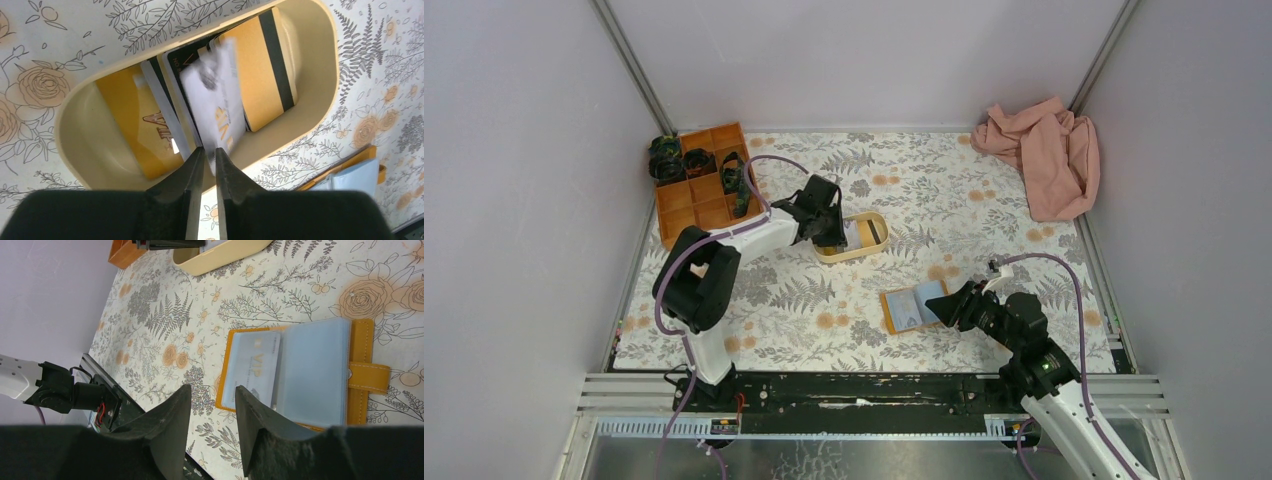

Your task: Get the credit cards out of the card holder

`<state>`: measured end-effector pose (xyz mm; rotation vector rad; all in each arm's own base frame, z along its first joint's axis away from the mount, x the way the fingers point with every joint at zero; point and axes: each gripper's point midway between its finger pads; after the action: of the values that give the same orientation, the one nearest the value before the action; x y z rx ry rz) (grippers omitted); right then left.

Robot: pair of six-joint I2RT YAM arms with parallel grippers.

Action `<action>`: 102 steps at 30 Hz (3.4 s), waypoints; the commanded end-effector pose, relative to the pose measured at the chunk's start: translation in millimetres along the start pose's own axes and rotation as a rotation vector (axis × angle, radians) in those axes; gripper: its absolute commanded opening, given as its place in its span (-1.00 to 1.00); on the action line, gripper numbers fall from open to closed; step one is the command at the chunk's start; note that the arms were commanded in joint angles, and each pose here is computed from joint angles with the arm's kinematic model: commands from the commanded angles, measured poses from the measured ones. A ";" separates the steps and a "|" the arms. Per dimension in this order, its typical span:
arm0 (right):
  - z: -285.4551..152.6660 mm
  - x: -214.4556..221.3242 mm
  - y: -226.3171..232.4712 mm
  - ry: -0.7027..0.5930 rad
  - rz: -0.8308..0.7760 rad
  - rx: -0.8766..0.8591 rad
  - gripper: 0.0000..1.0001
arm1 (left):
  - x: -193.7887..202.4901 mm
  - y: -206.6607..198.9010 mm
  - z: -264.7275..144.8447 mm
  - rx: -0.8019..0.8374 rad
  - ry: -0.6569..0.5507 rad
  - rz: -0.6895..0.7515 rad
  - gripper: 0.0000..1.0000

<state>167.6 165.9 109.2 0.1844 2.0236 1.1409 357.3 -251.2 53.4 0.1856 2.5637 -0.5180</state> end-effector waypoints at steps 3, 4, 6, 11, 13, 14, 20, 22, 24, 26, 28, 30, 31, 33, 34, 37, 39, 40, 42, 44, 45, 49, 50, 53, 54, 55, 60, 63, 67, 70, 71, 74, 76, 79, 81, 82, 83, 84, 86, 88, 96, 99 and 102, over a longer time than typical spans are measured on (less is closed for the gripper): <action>1.2 -5.8 10.0 -0.016 -0.034 -0.044 -0.09 | -9.1 9.3 -12.1 -0.050 -0.029 0.012 -0.45; 1.4 -5.5 9.8 -0.014 -0.034 -0.043 -0.09 | -9.7 9.2 -14.2 -0.051 -0.031 0.013 -0.45; 1.7 -5.5 9.2 -0.014 -0.036 -0.041 -0.09 | -12.3 8.1 -18.6 -0.050 -0.040 0.014 -0.40; 2.3 -5.1 8.3 -0.012 -0.038 -0.039 -0.09 | -18.9 10.0 -28.0 -0.069 -0.072 0.023 -0.19; 2.6 -5.8 8.1 -0.013 -0.044 -0.037 -0.09 | -20.7 10.4 -31.1 -0.075 -0.081 0.024 -0.18; 2.9 -5.1 6.8 -0.010 -0.047 -0.032 -0.09 | -20.7 10.0 -32.7 -0.073 -0.088 0.023 -0.17; 8.9 0.0 -9.3 0.024 -0.064 0.036 -0.04 | -14.4 -14.6 -61.0 -0.009 -0.251 -0.038 -0.16; 12.4 3.4 -16.9 0.050 -0.060 0.071 0.00 | 6.5 -36.8 -63.5 0.033 -0.276 -0.013 -0.12; 15.9 8.0 -21.4 0.086 -0.058 0.093 0.06 | 27.6 -64.3 -64.8 0.107 -0.305 0.003 -0.12; 18.9 10.5 -23.9 0.112 -0.062 0.105 0.10 | 45.7 -94.8 -65.7 0.209 -0.349 0.018 -0.13; 21.3 11.9 -25.4 0.126 -0.068 0.109 0.11 | 67.3 -119.4 -63.4 0.296 -0.372 0.037 -0.22; 23.6 10.7 -25.7 0.127 -0.081 0.108 0.12 | 87.1 -135.9 -58.5 0.359 -0.383 0.047 -0.31; 24.4 10.0 -25.4 0.131 -0.088 0.109 0.13 | 94.9 -141.6 -55.6 0.378 -0.380 0.040 -0.34; 25.5 9.5 -23.9 0.141 -0.093 0.108 0.14 | 109.1 -151.1 -49.0 0.413 -0.364 0.036 -0.37; 26.2 8.8 -23.2 0.142 -0.096 0.106 0.14 | 115.0 -153.1 -44.6 0.420 -0.354 0.032 -0.37; 27.7 7.3 -23.4 0.140 -0.098 0.110 0.14 | 127.6 -159.2 -35.4 0.448 -0.339 0.015 -0.38; 29.0 8.8 -23.7 0.149 -0.096 0.108 0.14 | 134.5 -161.9 -28.5 0.459 -0.316 0.008 -0.38; 29.6 9.8 -23.9 0.156 -0.095 0.107 0.14 | 136.8 -162.0 -24.7 0.457 -0.307 0.007 -0.39; 30.3 12.8 -25.4 0.174 -0.093 0.111 0.15 | 142.2 -160.0 -16.2 0.442 -0.285 0.010 -0.39; 30.8 13.3 -25.1 0.174 -0.091 0.106 0.15 | 145.7 -158.0 -11.0 0.426 -0.269 0.011 -0.39; 31.1 13.1 -24.8 0.172 -0.091 0.104 0.15 | 147.3 -157.4 -9.0 0.421 -0.262 0.010 -0.40; 33.1 13.7 -25.6 0.175 -0.086 0.104 0.15 | 151.7 -154.3 -3.6 0.409 -0.245 -0.004 -0.40; 33.7 14.5 -26.4 0.179 -0.082 0.106 0.15 | 152.1 -153.9 -2.7 0.408 -0.243 -0.006 -0.40; 36.4 16.3 -28.2 0.187 -0.074 0.108 0.15 | 154.5 -152.1 0.8 0.399 -0.233 -0.008 -0.41; 37.4 16.9 -29.9 0.188 -0.072 0.113 0.15 | 154.6 -152.2 1.2 0.399 -0.232 -0.008 -0.41; 38.3 18.2 -31.6 0.192 -0.067 0.118 0.15 | 154.6 -152.2 1.9 0.398 -0.230 -0.008 -0.41; 42.8 28.3 -43.6 0.223 -0.037 0.148 0.15 | 155.6 -151.6 4.7 0.392 -0.221 -0.006 -0.41; 44.2 30.1 -52.8 0.222 -0.035 0.183 0.15 | 155.8 -150.5 5.5 0.390 -0.218 -0.007 -0.41; 43.6 29.8 -63.3 0.217 -0.041 0.234 0.13 | 156.8 -148.4 5.6 0.389 -0.214 -0.007 -0.41; 45.2 34.3 -66.6 0.240 -0.035 0.240 0.13 | 156.4 -148.7 5.9 0.394 -0.211 -0.008 -0.41; 45.9 38.0 -66.9 0.253 -0.027 0.234 0.13 | 156.0 -149.7 5.8 0.398 -0.212 -0.008 -0.41; 48.7 42.6 -60.4 0.272 -0.005 0.190 0.13 | 156.2 -151.3 6.4 0.404 -0.209 -0.007 -0.41; 49.4 44.0 -53.3 0.278 0.007 0.151 0.13 | 157.2 -151.5 7.0 0.405 -0.205 -0.005 -0.41; 49.8 41.7 -36.3 0.276 0.028 0.077 0.12 | 157.7 -149.5 7.6 0.397 -0.202 -0.003 -0.41; 49.5 39.6 -24.8 0.280 0.035 0.033 0.12 | 157.3 -147.6 7.8 0.392 -0.202 -0.003 -0.41; 49.0 38.8 -20.8 0.282 0.036 0.018 0.12 | 156.7 -147.2 7.6 0.392 -0.203 -0.004 -0.41; 48.6 37.1 -16.1 0.282 0.039 0.003 0.11 | 156.6 -145.9 7.7 0.389 -0.204 -0.006 -0.41; 47.9 37.0 -13.0 0.286 0.040 -0.008 0.11 | 155.9 -145.9 6.8 0.390 -0.206 -0.006 -0.41; 46.9 35.6 -8.1 0.286 0.042 -0.024 0.11 | 155.4 -144.1 7.0 0.387 -0.207 -0.009 -0.41; 46.6 33.9 -6.2 0.282 0.042 -0.029 0.11 | 154.8 -143.0 6.8 0.386 -0.207 -0.011 -0.41; 47.6 21.7 -39.3 0.234 -0.041 0.160 0.11 | 153.7 -123.1 2.1 0.315 -0.202 -0.011 -0.74; 48.3 18.5 -51.5 0.209 -0.041 0.222 0.10 | 147.9 -117.4 -2.3 0.274 -0.218 -0.005 -0.83; 49.5 20.4 -58.8 0.211 -0.041 0.248 0.09 | 145.1 -111.9 -1.3 0.224 -0.216 0.009 -0.84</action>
<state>187.9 178.8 36.0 0.1516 2.3656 0.9983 198.4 -368.5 27.1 0.2047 2.2549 -0.9388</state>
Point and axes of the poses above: each gripper's point midway between its finger pads, its own z axis out along the fingers, its own y axis along the line the jaws close on, x = y × z, and after that the axes turned 9 degrees about z, right-handed
